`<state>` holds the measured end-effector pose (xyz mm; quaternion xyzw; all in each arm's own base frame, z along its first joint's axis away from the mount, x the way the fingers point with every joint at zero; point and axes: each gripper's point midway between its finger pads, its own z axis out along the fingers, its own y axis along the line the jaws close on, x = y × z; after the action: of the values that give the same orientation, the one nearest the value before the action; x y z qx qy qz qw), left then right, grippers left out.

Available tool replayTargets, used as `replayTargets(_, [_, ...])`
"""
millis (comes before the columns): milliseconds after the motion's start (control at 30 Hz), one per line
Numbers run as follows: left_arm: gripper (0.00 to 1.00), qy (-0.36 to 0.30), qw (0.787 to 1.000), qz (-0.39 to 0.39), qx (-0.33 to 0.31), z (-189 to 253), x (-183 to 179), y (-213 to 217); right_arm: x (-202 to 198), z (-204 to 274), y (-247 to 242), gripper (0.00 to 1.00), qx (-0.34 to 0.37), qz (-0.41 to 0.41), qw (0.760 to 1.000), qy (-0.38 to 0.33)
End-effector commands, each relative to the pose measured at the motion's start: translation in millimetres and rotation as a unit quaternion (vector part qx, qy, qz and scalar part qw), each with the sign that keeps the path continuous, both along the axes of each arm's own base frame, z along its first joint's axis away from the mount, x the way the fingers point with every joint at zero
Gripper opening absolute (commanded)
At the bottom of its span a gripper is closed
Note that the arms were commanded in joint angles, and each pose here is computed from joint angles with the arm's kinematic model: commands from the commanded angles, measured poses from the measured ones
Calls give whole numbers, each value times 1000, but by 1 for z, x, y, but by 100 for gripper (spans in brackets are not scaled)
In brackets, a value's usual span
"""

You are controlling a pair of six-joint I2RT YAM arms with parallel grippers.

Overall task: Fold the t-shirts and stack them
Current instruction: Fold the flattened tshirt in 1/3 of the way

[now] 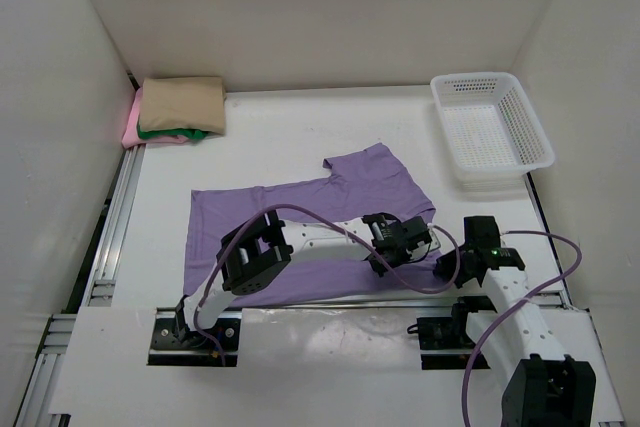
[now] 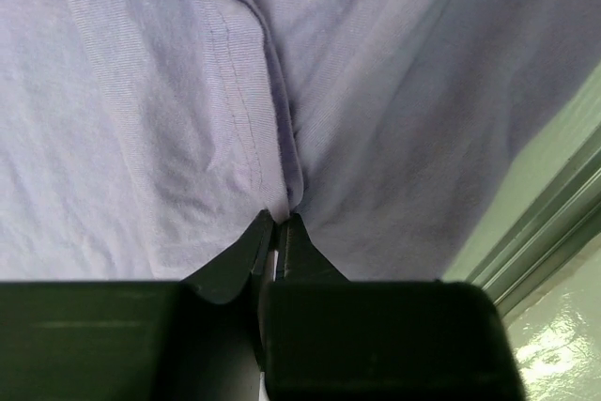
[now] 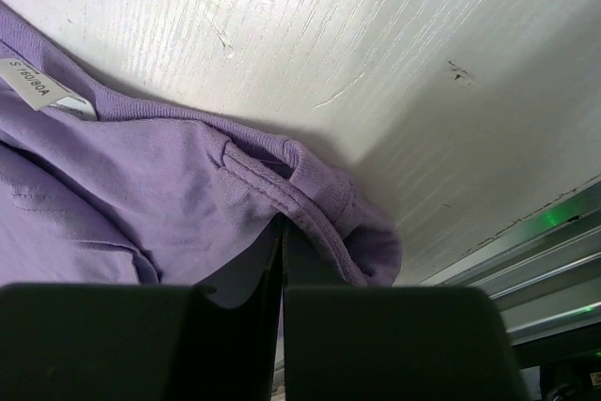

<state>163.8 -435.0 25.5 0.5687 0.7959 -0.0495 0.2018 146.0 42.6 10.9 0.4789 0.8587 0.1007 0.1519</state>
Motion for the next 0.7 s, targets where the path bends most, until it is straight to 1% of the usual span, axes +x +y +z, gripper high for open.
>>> replayTargets(0, [10,-25,999,8,-43,42,10,-9,-19,-21,-11,0,-31,-5,999,42])
replayTargets(33, [10,-29,998,16,-53,51,17,-7,-23,-24,-11,0,-31,-4,998,52])
replayTargets(133, [10,-29,997,43,-62,59,41,2,-26,-27,-11,0,-31,-4,998,62])
replayTargets(267, [10,-29,994,92,-54,52,83,23,-28,-29,-14,0,-36,-10,997,71])
replayTargets(367, [10,-27,992,118,-45,46,104,37,-32,-30,-16,0,-42,-6,996,81])
replayTargets(433, [10,-25,991,123,-40,45,107,42,-32,-31,-18,0,-47,-8,996,81])
replayTargets(500, [10,-27,990,137,-34,41,118,50,-34,-31,-18,0,-47,-8,995,85])
replayTargets(600, [10,-27,990,140,-17,31,118,55,-34,-31,-18,0,-49,-3,995,86])
replayTargets(667, [16,-20,990,137,-15,31,115,55,-36,-32,-19,0,-50,1,995,90])
